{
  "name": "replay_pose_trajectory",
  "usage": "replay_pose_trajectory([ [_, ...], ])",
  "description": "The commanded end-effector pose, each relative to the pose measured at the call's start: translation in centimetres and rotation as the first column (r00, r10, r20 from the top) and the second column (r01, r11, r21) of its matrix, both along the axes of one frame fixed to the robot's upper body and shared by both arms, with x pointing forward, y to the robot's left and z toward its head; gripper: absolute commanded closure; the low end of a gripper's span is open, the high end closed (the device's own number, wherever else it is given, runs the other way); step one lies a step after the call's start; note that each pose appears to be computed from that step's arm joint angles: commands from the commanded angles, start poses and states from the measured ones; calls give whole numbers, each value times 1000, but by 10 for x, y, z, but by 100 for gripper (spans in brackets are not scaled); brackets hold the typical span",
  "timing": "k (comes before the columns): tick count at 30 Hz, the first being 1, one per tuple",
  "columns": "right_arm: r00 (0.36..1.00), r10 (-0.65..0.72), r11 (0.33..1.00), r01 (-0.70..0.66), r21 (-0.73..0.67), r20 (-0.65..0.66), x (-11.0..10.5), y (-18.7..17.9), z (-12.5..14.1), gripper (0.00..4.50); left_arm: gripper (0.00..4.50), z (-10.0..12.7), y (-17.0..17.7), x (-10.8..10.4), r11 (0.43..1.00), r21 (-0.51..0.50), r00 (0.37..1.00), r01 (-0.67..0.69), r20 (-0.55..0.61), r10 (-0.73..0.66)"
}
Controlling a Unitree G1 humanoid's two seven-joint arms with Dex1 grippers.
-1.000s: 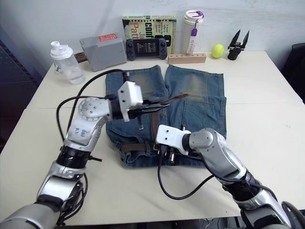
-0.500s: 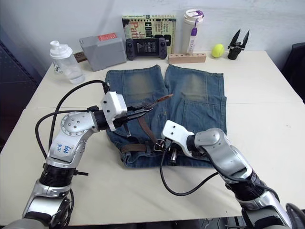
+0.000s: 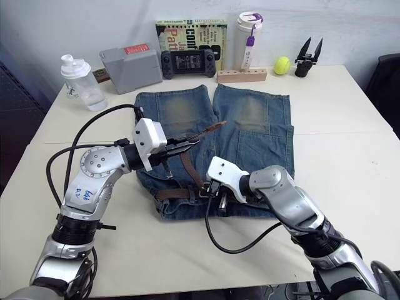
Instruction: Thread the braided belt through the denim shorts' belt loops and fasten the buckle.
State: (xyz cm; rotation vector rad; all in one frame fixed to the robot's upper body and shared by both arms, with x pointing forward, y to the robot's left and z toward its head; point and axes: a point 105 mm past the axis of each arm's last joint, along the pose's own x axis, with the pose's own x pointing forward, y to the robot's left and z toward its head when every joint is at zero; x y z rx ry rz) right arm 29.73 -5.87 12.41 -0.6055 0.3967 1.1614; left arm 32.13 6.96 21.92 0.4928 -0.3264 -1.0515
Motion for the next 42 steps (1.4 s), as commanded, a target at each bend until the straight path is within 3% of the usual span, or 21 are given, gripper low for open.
replay_pose_trajectory([
  [1,998,4,1000,-5,-24,-59,-3,5,-17,445,450,19,-5,-8,999,-25,997,23,75,-21],
  [10,991,16,993,-31,-110,-134,-4,8,-43,445,450,23,-11,-8,999,-36,996,40,86,-37],
  [16,957,68,964,-136,-229,-282,-22,1,-73,445,450,30,-20,-7,996,-35,991,77,111,-73],
  [22,922,126,939,-230,-257,-366,-33,2,-81,445,450,47,-37,-2,990,-12,975,142,175,-138],
  [31,886,152,914,-294,-278,-437,-51,-5,-98,445,450,86,-93,-9,936,46,894,348,283,-346],
  [42,860,186,904,-340,-261,-476,-68,-1,-107,445,450,112,-139,-29,858,90,790,505,353,-502],
])
